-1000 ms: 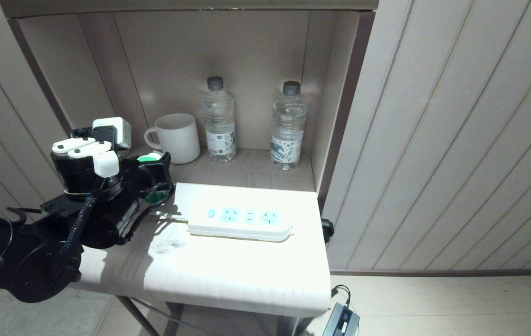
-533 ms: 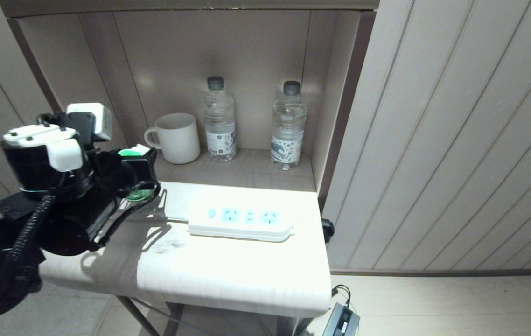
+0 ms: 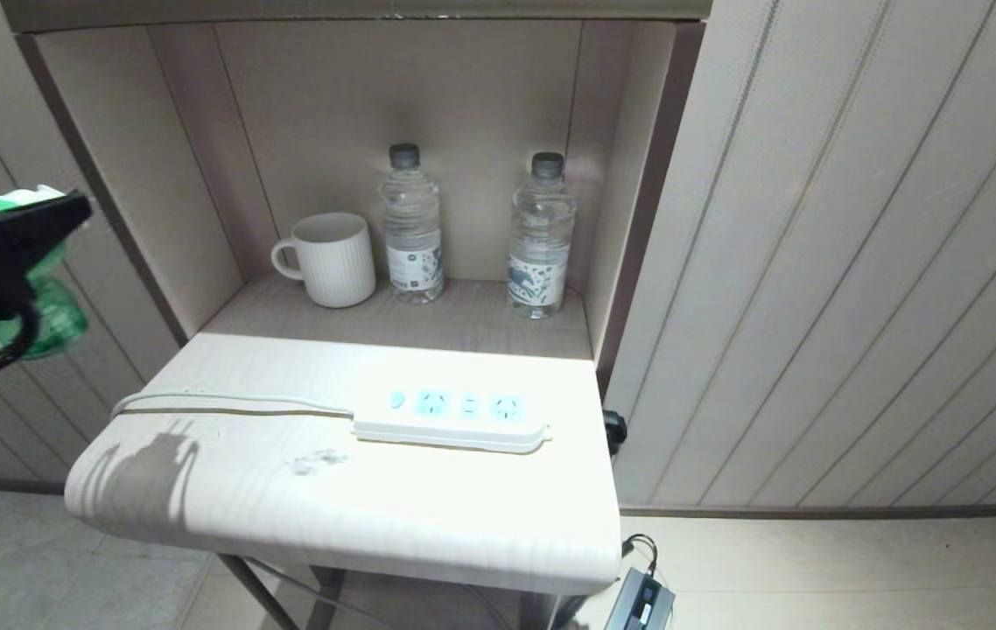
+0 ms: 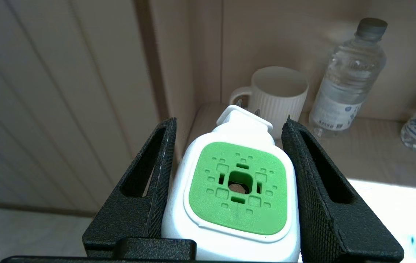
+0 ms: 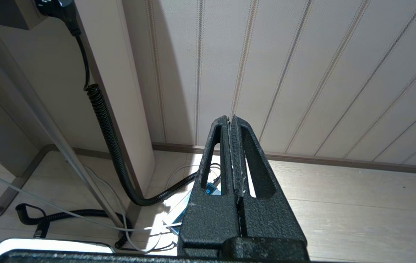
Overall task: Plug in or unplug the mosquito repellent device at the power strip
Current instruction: Insert the plug into the socket
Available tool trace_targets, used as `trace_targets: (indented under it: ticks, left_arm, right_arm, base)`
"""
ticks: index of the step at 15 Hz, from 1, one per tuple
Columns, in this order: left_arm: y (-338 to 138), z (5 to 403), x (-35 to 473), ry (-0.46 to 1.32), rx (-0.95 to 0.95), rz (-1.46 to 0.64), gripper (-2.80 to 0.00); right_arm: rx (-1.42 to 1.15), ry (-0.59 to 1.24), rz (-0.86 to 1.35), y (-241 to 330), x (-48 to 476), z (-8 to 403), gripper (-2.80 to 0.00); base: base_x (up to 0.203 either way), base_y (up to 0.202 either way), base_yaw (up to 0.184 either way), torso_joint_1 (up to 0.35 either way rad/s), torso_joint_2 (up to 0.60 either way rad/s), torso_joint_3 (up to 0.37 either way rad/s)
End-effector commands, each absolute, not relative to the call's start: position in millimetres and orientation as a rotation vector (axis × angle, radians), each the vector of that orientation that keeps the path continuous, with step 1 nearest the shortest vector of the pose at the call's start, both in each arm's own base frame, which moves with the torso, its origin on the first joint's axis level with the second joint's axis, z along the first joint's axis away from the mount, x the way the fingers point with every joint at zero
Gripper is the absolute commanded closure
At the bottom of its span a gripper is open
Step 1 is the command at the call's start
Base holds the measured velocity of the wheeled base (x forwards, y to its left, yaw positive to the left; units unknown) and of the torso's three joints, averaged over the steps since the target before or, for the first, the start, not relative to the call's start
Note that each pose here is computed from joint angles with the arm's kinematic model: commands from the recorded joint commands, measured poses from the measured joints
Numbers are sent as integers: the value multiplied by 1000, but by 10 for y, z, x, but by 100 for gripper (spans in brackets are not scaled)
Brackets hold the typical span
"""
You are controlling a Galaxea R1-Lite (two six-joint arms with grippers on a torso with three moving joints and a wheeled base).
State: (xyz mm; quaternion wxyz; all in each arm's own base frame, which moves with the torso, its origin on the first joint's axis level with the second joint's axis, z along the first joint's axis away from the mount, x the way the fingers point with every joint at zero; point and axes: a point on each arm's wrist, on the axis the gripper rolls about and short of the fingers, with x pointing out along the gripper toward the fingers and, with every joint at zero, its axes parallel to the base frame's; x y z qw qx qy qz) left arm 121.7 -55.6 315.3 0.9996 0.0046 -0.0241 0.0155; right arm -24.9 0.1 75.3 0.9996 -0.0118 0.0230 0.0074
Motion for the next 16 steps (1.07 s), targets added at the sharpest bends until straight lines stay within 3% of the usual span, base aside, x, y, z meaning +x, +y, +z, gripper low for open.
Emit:
trace_targets:
  ticks: [1,9,13,16]
  left_arm:
    - [-325,3252,818,52,62,40,0]
    - [-244,3364,624,511,40,-32,0]
    - [-395,3432,782,807,-69,-186,0]
    - [-526,3428,1001,871,-96,-189,0]
  right_arm:
    - [-23,47,16,1,-249,751,0]
    - [-24,47,16,1,-249,751,0]
    - [-24,47,16,1,-249,751,0]
    - [-24,46,16,1,-249,753,0]
  base:
    - [0,0,0,0,0,0]
    - [0,0,0,0,0,0]
    - [0,0,0,0,0,0]
    - [0,0,0,0,0,0]
